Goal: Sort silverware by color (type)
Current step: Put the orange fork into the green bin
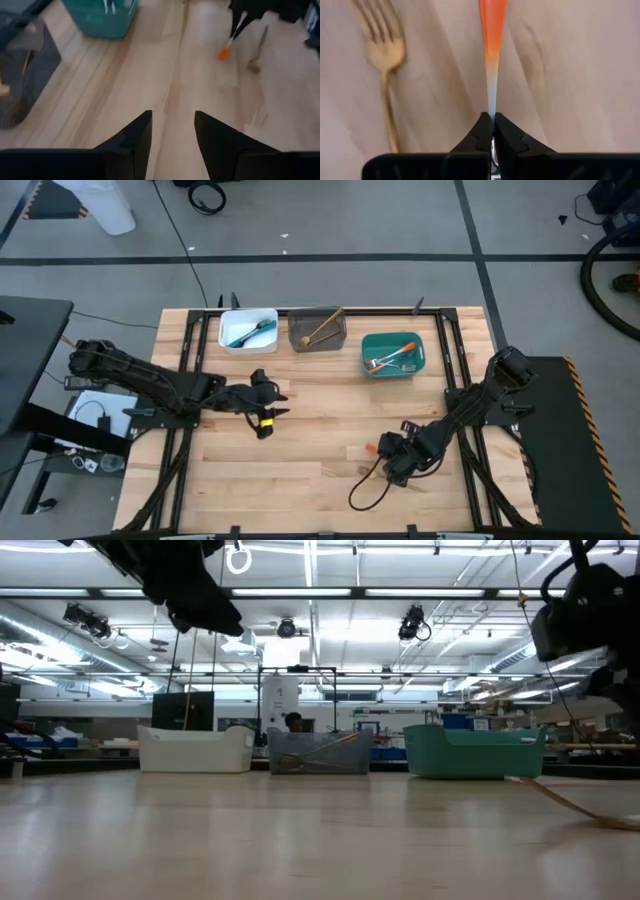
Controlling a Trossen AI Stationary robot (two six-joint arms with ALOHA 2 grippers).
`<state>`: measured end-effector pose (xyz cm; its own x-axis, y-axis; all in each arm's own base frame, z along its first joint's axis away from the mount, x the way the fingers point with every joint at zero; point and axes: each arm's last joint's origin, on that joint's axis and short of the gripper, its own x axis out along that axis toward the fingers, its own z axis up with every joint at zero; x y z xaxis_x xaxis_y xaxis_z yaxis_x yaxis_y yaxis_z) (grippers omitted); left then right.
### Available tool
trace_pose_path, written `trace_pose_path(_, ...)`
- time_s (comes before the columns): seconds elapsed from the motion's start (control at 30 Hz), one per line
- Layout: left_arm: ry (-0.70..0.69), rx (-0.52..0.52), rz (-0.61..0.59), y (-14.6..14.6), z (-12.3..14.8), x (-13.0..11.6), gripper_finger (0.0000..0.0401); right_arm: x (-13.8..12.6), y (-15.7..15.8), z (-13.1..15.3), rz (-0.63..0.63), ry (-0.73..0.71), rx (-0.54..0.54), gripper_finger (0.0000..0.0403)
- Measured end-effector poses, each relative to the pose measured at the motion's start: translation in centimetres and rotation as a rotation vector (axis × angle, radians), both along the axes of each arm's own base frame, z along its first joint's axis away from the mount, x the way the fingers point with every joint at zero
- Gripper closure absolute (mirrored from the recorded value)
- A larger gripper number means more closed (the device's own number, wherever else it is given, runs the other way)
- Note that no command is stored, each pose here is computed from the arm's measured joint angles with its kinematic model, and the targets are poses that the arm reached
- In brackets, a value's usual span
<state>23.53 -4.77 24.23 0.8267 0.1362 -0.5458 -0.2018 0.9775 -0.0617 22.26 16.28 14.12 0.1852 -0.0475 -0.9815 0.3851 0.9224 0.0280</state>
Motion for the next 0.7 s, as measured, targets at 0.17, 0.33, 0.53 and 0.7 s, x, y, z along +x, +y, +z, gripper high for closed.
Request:
trace_pose_path(0.17,-0.012,0.019,0.021,0.1,0.1,0.0,0.0245,-0.5,-0.9,1.3,0.008,-0.008,-0.062,0.0393)
trace_pose_path(0.33,-0.023,0.070,0.004,0.1,0.3,0.1,0.0245,-0.6,-2.4,2.3,0.032,0.000,-0.114,0.0393)
trace_pose_path(0.53,-0.060,0.101,-0.001,0.1,0.6,0.3,0.0245,-0.7,-4.4,3.7,0.074,0.012,-0.177,0.0393)
trace_pose_path(0.7,-0.055,0.152,-0.022,0.2,0.7,0.4,0.0245,-0.8,-6.2,4.8,0.102,0.013,-0.247,0.0393)
